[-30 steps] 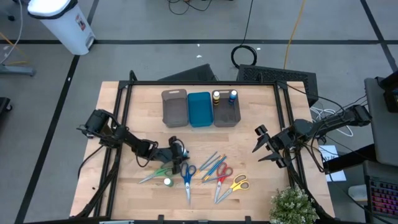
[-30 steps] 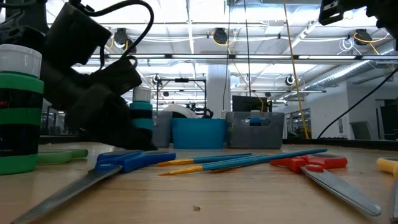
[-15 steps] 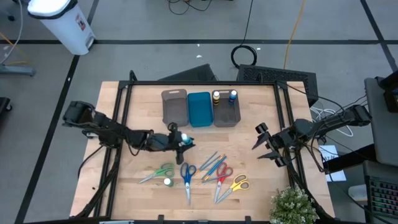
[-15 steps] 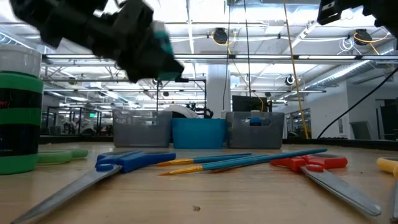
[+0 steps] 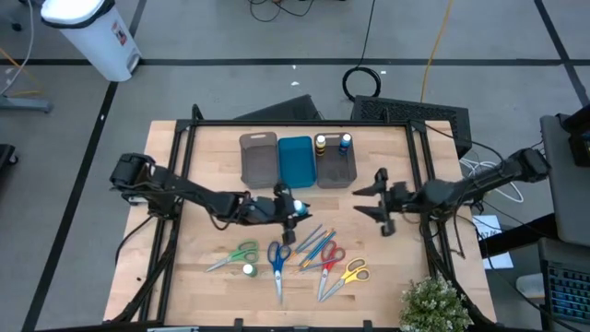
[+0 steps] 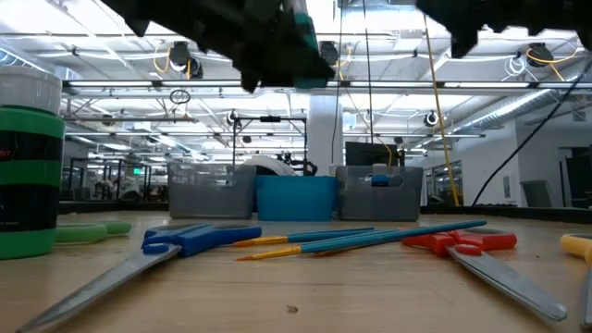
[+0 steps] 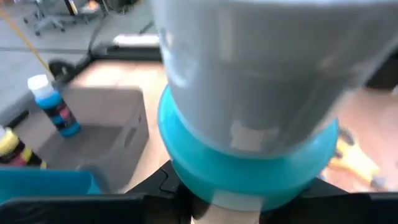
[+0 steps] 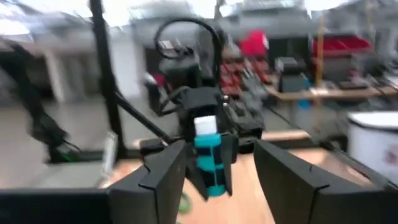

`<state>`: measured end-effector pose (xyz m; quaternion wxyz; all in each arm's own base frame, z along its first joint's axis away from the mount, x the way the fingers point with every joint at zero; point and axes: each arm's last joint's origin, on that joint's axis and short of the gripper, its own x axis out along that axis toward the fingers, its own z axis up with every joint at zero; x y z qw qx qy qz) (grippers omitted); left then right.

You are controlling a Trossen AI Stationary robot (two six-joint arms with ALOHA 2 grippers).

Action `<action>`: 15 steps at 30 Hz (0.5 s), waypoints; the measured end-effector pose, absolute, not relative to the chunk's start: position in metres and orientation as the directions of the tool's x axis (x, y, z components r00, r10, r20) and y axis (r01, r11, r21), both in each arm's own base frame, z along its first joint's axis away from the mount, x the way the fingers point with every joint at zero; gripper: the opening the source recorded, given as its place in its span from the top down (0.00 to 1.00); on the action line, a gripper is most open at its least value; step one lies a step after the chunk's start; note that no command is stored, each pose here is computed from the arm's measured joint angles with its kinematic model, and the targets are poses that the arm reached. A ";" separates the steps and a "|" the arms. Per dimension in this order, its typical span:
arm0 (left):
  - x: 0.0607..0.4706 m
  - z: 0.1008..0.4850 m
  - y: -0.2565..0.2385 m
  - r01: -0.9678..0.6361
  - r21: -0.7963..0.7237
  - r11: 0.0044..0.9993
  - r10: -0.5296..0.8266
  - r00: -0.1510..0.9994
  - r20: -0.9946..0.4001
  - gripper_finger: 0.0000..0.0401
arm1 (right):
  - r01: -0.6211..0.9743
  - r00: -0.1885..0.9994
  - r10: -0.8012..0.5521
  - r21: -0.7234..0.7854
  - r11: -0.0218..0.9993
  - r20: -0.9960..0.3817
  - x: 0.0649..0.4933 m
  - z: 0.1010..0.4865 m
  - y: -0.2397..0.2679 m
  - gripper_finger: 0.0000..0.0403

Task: Pick & Place Paint Supplies
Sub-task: Put the light blue coloring bottle into the right gray bin

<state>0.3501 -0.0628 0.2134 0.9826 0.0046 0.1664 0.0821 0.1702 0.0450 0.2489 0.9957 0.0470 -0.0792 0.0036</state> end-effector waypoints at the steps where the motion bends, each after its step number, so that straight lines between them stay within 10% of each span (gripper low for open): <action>1: 0.352 0.209 -0.062 -0.165 0.036 0.986 0.167 0.926 -0.338 0.67 | 0.007 0.993 -0.017 0.083 0.997 0.117 0.177 0.252 0.048 0.52; 15: 0.368 0.152 -0.059 -0.166 0.006 0.986 0.149 0.868 -0.474 0.67 | 0.058 0.962 -0.047 0.031 0.998 -0.270 0.258 0.250 0.077 0.31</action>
